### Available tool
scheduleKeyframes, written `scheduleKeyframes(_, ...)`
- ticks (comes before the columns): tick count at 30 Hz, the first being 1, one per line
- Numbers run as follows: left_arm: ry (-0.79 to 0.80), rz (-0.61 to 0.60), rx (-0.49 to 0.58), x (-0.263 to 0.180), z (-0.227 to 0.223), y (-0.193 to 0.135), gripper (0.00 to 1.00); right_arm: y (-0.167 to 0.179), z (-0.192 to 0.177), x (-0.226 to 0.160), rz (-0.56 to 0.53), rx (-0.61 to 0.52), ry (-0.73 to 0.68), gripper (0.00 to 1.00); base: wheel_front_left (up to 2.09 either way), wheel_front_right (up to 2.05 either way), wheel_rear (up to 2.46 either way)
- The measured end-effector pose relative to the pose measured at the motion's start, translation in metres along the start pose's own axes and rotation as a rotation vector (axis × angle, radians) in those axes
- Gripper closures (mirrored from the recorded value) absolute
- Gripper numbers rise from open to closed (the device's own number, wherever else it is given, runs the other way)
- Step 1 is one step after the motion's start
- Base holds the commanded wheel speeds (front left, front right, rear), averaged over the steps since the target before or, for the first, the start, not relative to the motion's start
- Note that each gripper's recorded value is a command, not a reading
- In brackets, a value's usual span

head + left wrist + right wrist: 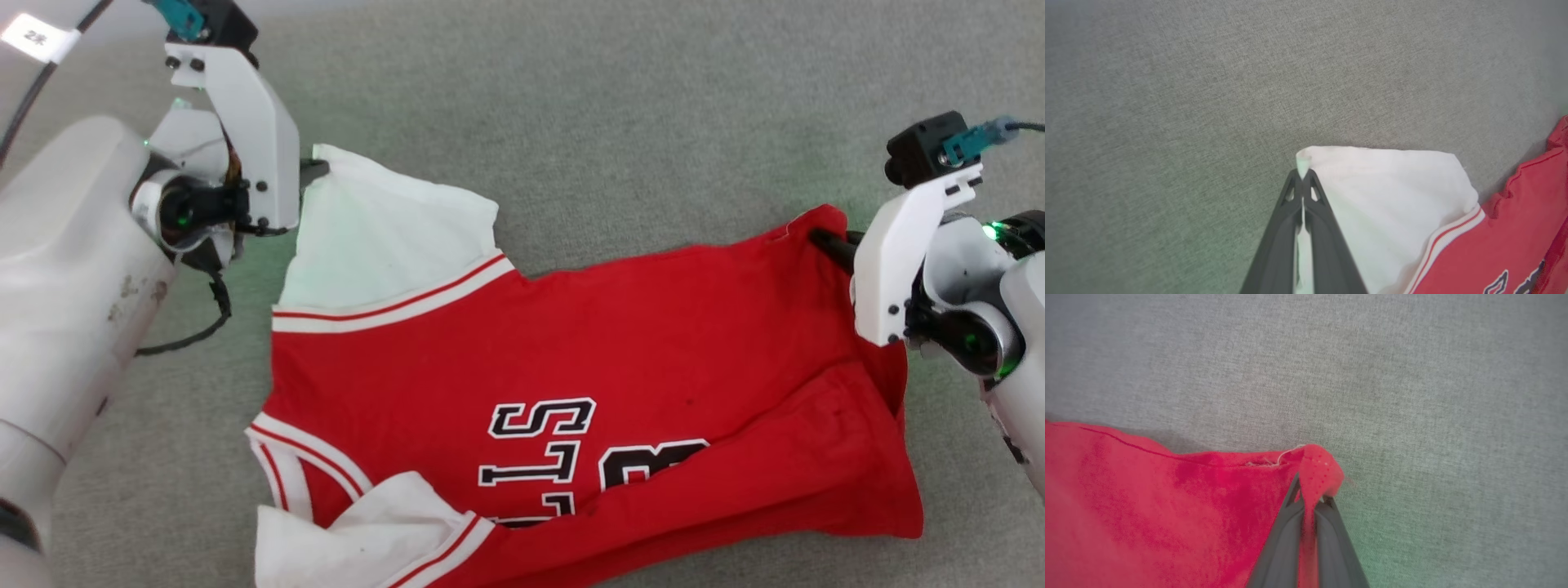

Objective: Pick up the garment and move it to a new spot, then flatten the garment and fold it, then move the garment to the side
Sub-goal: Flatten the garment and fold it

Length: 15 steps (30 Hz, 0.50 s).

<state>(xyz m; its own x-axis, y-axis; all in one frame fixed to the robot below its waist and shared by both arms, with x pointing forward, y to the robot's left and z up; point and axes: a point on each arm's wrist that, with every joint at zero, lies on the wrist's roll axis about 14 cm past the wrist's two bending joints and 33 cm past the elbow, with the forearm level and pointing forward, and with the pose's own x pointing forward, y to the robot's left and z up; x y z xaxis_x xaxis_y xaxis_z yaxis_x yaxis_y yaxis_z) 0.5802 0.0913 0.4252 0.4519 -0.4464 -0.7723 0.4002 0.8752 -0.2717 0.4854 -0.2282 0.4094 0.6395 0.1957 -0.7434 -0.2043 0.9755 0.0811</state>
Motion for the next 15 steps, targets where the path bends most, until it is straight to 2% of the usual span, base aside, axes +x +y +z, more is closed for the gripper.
scheduleKeyframes(8, -0.069, -0.008, 0.022, -0.046, 0.004, -0.006, 1.00, 0.001, 0.002, -0.028, 0.010, -0.031, -0.085, 1.00, 0.00, 0.00, 0.00)
scheduleKeyframes(15, -0.106, -0.006, 0.072, -0.092, -0.014, -0.016, 1.00, 0.001, -0.012, -0.056, 0.016, -0.061, -0.104, 1.00, 0.00, 0.00, 0.00)
